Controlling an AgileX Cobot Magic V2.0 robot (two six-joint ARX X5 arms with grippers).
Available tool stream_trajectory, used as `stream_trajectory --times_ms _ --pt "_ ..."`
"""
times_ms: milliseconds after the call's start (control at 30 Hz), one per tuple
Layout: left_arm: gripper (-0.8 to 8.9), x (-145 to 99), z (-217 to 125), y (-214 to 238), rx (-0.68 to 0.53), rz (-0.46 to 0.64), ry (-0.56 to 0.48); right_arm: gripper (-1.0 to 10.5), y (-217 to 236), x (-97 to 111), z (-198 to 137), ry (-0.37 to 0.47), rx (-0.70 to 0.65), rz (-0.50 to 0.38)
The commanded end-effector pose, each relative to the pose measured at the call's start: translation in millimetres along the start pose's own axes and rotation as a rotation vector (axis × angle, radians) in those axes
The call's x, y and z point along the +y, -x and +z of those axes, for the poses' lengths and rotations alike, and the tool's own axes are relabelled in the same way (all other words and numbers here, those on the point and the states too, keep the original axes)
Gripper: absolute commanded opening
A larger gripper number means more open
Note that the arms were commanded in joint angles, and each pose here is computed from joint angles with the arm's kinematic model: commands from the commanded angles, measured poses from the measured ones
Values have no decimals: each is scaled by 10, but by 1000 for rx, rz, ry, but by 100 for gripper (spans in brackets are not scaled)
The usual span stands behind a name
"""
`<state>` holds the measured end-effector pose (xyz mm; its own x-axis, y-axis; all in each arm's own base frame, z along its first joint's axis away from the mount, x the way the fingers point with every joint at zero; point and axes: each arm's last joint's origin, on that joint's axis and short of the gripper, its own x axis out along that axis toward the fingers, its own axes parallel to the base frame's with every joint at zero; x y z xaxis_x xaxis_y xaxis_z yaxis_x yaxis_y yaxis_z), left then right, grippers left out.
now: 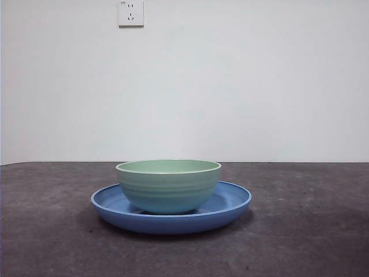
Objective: Place the green bowl on the blue plate
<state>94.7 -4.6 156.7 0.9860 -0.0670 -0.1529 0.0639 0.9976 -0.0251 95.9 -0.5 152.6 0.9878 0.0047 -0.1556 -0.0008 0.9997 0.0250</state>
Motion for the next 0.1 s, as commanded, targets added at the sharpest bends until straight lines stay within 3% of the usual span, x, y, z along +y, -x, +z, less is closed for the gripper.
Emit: stream_trajectory --times_ms 33,100 --pt "19 3 -73 -19 26 5 7 23 -4 -3 -3 -11 -10 -5" --pt "19 3 -72 -19 25 5 7 23 -4 -3 -3 -11 -10 -5"
